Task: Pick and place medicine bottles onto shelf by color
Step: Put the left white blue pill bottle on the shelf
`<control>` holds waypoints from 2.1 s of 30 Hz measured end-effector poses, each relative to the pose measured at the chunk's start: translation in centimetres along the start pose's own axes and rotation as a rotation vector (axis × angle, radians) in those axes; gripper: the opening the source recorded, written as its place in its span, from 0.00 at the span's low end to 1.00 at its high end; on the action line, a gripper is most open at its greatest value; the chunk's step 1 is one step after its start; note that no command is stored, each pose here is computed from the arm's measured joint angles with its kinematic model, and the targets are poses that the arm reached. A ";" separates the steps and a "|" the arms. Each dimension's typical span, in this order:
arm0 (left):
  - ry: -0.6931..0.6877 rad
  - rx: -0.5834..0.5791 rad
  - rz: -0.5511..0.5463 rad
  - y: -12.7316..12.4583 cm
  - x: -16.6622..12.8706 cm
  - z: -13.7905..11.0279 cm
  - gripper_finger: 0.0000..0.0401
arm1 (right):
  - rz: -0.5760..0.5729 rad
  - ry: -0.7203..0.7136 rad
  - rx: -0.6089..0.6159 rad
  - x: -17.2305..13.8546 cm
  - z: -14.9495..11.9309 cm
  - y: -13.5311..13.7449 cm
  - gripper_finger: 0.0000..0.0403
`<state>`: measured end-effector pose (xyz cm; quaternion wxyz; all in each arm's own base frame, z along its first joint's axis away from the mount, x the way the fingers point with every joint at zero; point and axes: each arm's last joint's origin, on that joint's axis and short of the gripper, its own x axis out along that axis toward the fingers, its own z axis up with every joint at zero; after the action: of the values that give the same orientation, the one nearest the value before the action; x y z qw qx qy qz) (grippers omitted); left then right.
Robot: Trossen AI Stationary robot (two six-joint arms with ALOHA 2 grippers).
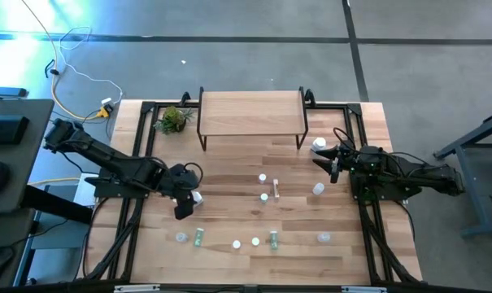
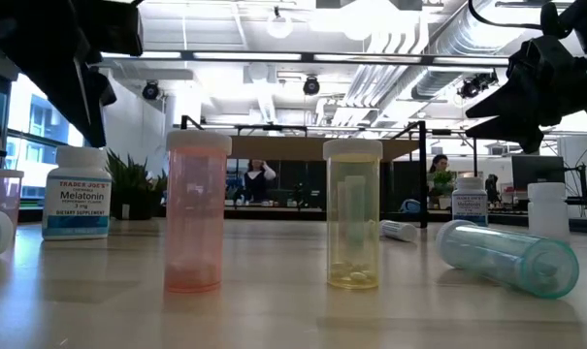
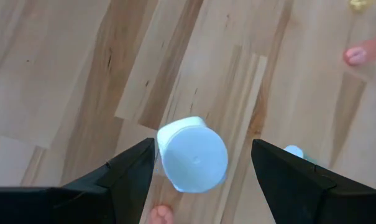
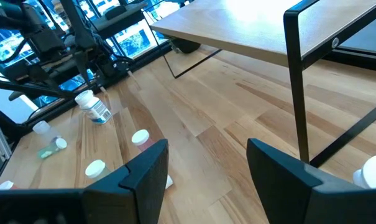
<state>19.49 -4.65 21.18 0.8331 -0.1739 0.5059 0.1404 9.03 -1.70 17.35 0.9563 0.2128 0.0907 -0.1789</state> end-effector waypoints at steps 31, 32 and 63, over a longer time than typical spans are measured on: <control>0.094 0.024 0.064 -0.4 2.4 -0.1 0.41 | -0.002 0.003 -0.001 0.0 0.0 0.0 0.52; 0.098 0.022 0.058 -0.4 2.3 0.0 0.42 | -0.001 0.003 -0.001 0.0 0.0 0.0 0.52; -0.376 0.407 0.419 9.4 -15.6 16.4 0.43 | -0.001 0.003 -0.001 0.0 0.0 0.0 0.52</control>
<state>21.65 9.99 40.68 0.8824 0.1322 0.3860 0.2344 9.02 -1.70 17.32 0.9561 0.2127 0.0924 -0.1791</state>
